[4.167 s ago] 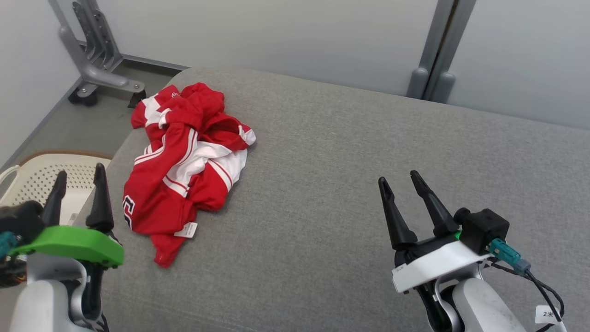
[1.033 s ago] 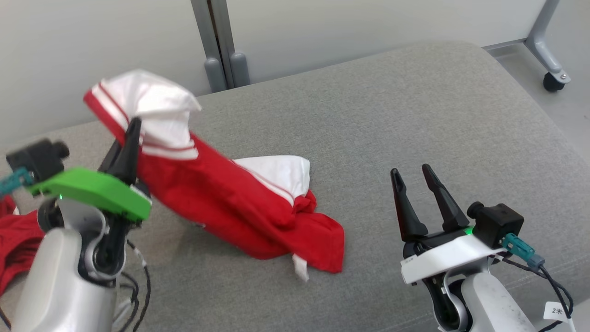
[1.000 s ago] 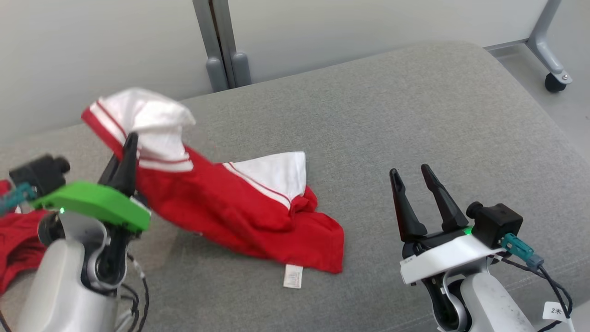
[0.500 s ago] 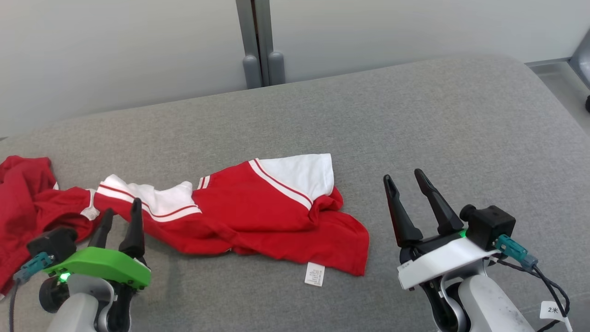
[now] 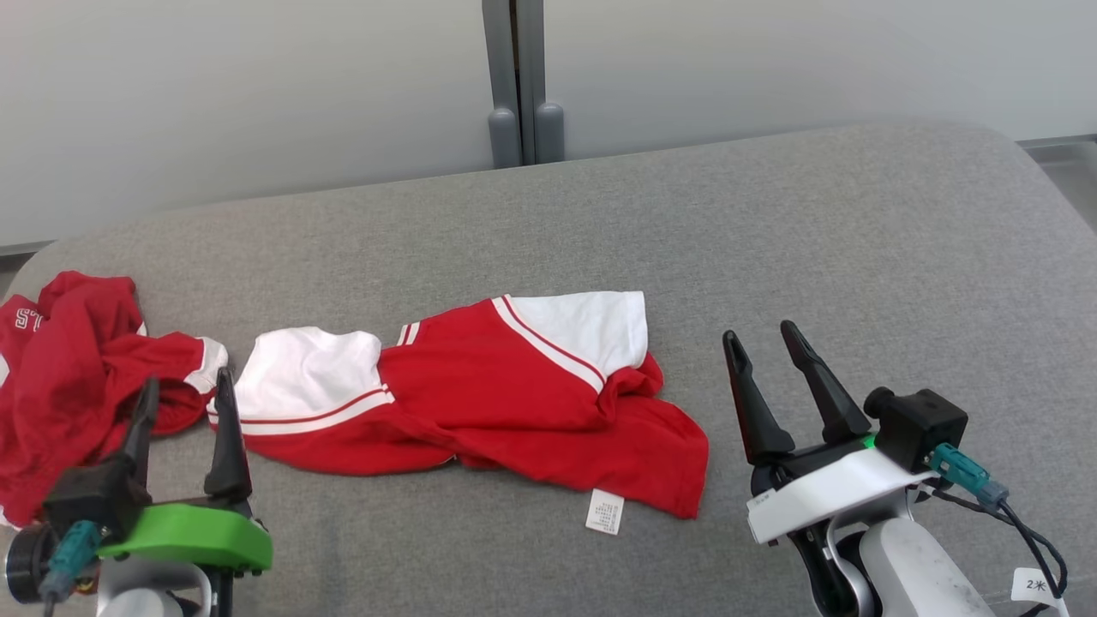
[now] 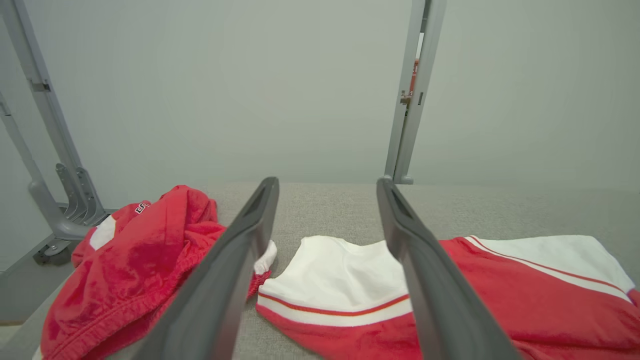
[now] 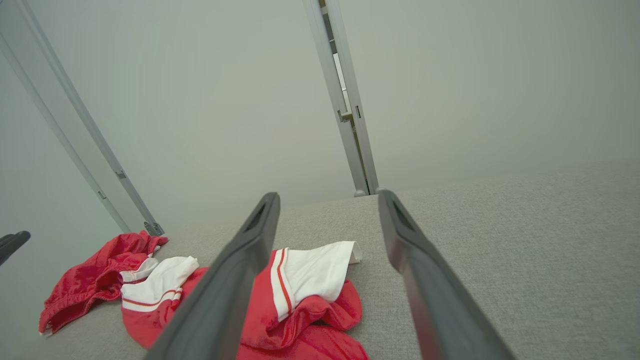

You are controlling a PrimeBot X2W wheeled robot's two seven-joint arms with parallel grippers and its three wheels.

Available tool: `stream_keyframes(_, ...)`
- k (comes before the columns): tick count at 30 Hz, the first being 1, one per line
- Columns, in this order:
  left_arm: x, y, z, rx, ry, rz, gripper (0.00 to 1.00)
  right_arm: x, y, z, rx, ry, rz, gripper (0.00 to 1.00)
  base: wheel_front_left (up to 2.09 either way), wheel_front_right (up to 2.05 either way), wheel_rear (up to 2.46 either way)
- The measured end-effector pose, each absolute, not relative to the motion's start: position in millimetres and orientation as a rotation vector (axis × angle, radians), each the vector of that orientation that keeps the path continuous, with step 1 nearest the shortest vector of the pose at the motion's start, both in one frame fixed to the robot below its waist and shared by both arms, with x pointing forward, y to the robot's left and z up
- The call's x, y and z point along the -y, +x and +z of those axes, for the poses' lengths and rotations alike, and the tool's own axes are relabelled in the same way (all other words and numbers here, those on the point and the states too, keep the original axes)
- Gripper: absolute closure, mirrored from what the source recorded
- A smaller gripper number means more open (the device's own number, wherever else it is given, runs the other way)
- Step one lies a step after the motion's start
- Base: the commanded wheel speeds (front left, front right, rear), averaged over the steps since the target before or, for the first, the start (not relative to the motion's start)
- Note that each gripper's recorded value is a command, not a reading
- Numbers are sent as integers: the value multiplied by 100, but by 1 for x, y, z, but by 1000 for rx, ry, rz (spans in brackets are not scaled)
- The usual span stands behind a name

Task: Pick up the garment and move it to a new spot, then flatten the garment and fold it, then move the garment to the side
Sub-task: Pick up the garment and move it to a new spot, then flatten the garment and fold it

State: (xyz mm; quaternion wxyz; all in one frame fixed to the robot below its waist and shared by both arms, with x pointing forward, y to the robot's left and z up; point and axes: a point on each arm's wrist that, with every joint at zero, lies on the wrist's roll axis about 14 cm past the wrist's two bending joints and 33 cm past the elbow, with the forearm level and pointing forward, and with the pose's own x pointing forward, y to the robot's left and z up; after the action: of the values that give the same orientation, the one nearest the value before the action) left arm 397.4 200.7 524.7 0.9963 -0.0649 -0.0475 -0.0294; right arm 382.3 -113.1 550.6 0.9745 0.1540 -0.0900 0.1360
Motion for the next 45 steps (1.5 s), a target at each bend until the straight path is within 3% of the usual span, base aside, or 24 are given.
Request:
stream_keyframes(8,-188,375,490,14,-142,-19,0,119,382,548,175,302,262,0,0,0,0)
stream_keyframes(27,-167,374,479,-13,-170,-72,0,111,394,544,147,281,310,0,0,0,0)
stream_keyframes(33,-166,376,480,-10,-188,-73,0,102,425,527,32,218,376,0,0,0,0)
stream_keyframes(39,-179,374,473,-26,-218,-27,0,94,467,508,-172,176,389,0,0,0,0)
stream_keyframes(45,-194,368,462,-58,-232,27,0,73,485,475,-431,174,427,0,0,0,0)
